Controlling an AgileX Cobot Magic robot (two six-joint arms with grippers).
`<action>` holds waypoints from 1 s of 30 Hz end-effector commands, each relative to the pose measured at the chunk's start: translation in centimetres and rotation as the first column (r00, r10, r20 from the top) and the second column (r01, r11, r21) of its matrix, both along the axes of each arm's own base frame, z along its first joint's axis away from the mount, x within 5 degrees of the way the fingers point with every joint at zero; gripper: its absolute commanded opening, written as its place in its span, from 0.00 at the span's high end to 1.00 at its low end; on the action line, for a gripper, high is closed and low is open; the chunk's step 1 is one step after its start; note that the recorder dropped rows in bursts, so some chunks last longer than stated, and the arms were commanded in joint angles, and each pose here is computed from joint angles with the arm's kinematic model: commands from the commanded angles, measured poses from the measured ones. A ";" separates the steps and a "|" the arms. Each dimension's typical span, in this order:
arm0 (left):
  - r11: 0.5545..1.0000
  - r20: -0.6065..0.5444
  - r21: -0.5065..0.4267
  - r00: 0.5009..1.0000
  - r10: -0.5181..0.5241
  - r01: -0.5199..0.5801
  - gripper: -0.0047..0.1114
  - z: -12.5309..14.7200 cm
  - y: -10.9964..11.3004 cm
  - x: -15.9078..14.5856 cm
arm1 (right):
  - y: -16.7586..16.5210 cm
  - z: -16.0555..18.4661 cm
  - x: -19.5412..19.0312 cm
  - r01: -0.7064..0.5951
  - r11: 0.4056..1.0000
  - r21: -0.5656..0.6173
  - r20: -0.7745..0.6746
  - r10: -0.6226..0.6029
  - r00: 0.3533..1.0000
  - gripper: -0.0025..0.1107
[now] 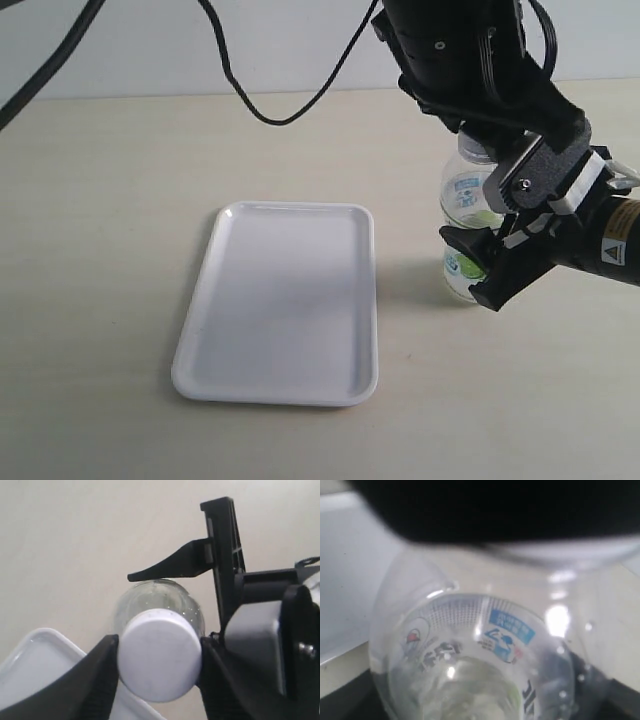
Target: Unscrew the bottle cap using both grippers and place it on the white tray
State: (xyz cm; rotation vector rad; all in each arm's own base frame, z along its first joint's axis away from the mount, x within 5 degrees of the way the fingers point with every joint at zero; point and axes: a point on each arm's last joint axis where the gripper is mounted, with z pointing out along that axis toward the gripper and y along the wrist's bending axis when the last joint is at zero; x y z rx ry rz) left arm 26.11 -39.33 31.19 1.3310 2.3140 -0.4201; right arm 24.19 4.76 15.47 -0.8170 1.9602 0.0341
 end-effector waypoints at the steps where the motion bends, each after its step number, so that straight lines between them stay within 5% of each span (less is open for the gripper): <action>1: 0.977 -0.194 -0.106 0.967 0.163 -0.185 0.96 0.5 -0.7 -0.8 | 0.0 -0.1 0.0 0.000 1.000 -0.004 -0.012 0.000 1.000 0.98; 7: 0.899 -0.308 -0.149 0.883 0.353 -0.411 0.96 0.7 -0.2 0.5 | 0.0 -0.1 0.0 0.001 1.000 -0.003 -0.013 -0.001 1.000 0.98; 12: 0.787 -0.426 -0.133 0.752 0.504 -0.603 0.96 0.6 0.9 2.4 | 0.0 -0.1 0.0 0.001 1.000 -0.003 -0.013 -0.001 1.000 0.98; 20: 0.664 -0.618 -0.072 0.556 0.556 -0.744 0.96 0.6 2.1 4.0 | 0.0 -0.1 0.0 0.001 1.000 -0.003 -0.013 -0.001 1.000 0.98; 30: 0.642 -0.630 -0.056 0.526 0.571 -0.765 0.96 0.5 2.2 4.2 | 0.0 -0.1 0.0 0.007 1.000 -0.001 -0.021 -0.007 1.000 0.98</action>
